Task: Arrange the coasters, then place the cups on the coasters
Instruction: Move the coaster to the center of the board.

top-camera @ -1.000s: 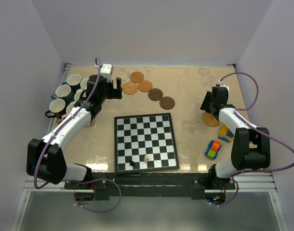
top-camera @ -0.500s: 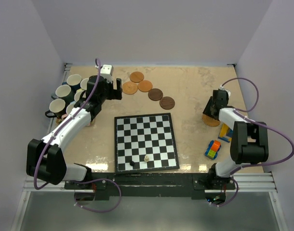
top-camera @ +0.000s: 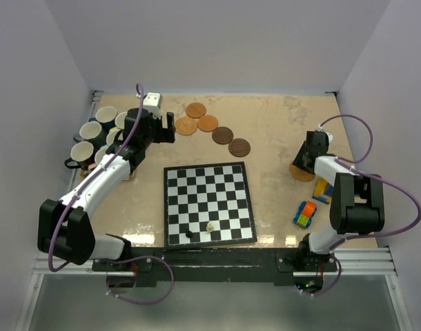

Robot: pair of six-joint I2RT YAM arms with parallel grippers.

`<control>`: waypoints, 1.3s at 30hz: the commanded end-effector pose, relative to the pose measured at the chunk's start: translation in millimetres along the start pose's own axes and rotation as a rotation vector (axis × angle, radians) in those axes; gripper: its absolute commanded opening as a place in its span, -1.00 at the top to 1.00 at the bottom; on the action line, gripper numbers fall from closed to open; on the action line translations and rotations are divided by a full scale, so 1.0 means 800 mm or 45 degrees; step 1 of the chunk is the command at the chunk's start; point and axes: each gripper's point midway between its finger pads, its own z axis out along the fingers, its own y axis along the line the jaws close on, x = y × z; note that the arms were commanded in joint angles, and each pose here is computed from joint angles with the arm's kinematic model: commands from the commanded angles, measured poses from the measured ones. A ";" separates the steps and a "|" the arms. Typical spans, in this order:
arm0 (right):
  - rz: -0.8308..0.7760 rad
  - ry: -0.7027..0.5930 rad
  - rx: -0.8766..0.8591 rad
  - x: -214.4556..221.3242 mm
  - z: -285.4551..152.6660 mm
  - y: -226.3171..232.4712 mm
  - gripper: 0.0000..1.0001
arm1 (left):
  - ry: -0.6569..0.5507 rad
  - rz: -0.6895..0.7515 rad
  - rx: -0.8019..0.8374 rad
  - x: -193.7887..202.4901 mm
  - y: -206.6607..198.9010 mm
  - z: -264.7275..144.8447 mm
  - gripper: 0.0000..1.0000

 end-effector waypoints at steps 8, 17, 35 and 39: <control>0.029 0.025 -0.017 0.007 0.013 0.002 0.17 | -0.101 -0.022 0.024 -0.028 -0.005 -0.010 -0.84; 0.007 0.079 -0.078 0.018 0.021 0.012 0.49 | -0.108 -0.021 0.021 -0.030 -0.005 -0.011 -0.84; -0.051 0.103 -0.138 -0.012 0.063 0.071 0.56 | -0.102 -0.008 -0.008 -0.028 0.001 -0.008 -0.84; -0.121 0.117 -0.169 -0.009 0.071 0.115 0.56 | -0.095 -0.002 -0.021 -0.026 0.003 -0.007 -0.85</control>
